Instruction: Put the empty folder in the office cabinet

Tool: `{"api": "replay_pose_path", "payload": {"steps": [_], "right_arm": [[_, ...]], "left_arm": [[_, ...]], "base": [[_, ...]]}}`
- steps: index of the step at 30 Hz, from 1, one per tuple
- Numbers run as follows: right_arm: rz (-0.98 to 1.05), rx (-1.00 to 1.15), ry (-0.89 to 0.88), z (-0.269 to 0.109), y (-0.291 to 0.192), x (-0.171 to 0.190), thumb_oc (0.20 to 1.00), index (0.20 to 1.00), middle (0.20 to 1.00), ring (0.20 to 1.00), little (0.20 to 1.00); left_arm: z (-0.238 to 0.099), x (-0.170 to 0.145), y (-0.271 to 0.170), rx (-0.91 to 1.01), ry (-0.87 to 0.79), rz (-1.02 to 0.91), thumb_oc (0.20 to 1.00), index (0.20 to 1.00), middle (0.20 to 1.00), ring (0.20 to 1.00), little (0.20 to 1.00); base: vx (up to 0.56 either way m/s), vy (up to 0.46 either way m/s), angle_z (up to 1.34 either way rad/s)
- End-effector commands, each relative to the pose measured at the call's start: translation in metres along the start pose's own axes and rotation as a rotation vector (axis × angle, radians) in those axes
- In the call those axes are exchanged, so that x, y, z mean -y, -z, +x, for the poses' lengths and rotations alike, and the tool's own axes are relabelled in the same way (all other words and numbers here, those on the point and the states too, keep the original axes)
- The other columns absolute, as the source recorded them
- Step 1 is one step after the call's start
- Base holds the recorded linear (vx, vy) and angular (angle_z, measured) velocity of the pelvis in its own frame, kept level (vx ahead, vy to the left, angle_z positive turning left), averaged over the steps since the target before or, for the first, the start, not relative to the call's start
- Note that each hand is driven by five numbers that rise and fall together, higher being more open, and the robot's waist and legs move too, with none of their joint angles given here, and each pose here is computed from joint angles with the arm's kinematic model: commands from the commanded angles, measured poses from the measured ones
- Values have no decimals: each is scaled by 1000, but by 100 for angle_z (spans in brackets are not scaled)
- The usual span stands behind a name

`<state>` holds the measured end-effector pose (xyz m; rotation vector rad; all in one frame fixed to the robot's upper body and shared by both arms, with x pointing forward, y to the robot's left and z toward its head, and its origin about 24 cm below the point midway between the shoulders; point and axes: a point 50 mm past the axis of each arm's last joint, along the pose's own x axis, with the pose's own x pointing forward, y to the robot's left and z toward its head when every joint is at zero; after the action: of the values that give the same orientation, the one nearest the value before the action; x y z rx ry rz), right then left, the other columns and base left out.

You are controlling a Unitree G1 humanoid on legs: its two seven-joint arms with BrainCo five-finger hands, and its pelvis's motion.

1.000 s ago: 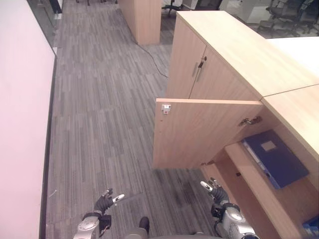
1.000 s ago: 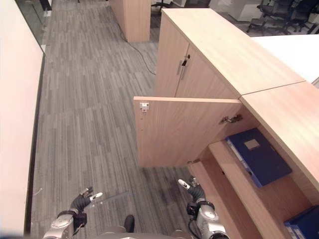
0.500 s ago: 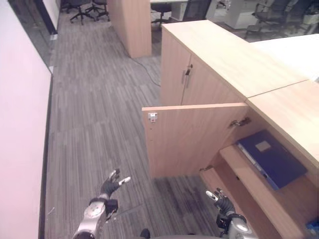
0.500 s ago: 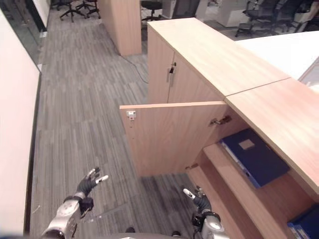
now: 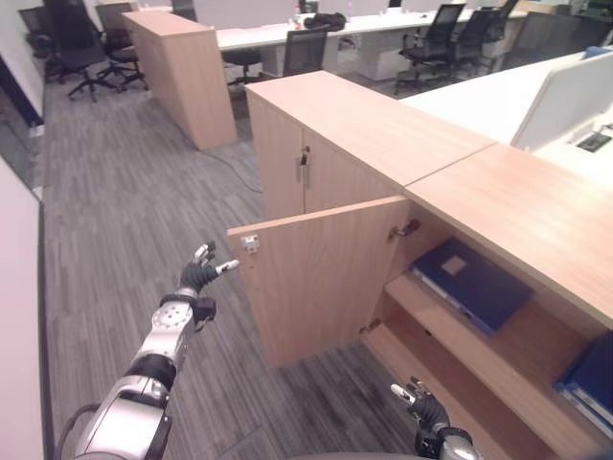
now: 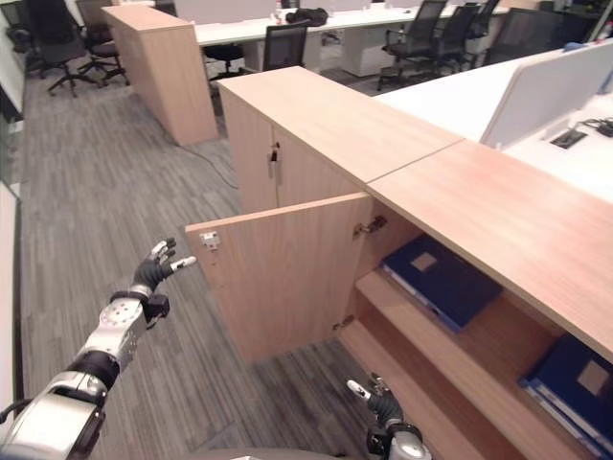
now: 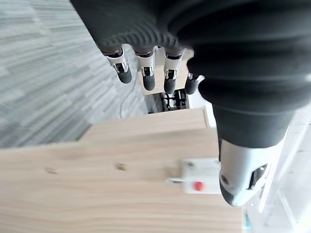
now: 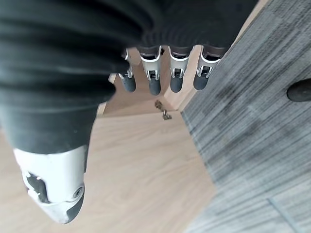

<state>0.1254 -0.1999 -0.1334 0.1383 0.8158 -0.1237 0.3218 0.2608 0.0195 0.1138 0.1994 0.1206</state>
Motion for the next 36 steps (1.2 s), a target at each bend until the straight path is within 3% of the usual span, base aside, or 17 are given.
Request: {"api": "replay_pose_path", "payload": {"steps": [1,8,19,26,36], "right_arm": [[-67,91,-60,6,-26,-3,1000,1000,1000,1000,1000],[-65,83,-59,4,-24,1,1000,1000,1000,1000,1000],[-18,74,-29,4,-20,2,1000,1000,1000,1000,1000],[30,83,4,5,-21,3,1000,1000,1000,1000,1000],[75,64,18,6,-16,3,1000,1000,1000,1000,1000]], "left_arm": [[19,-14,-46,126,-63,-27,1000,1000,1000,1000,1000],[29,-8,-70,171,-44,-33,1000,1000,1000,1000,1000],[25,34,-53,175,35,-135,1000,1000,1000,1000,1000],[-24,91,-15,206,313,-237,1000,1000,1000,1000,1000],[-69,91,-38,351,599,-347,1000,1000,1000,1000,1000]], "base": [[19,11,-16],[17,6,-17],[3,3,-4],[3,5,15],[-1,2,23]]}}
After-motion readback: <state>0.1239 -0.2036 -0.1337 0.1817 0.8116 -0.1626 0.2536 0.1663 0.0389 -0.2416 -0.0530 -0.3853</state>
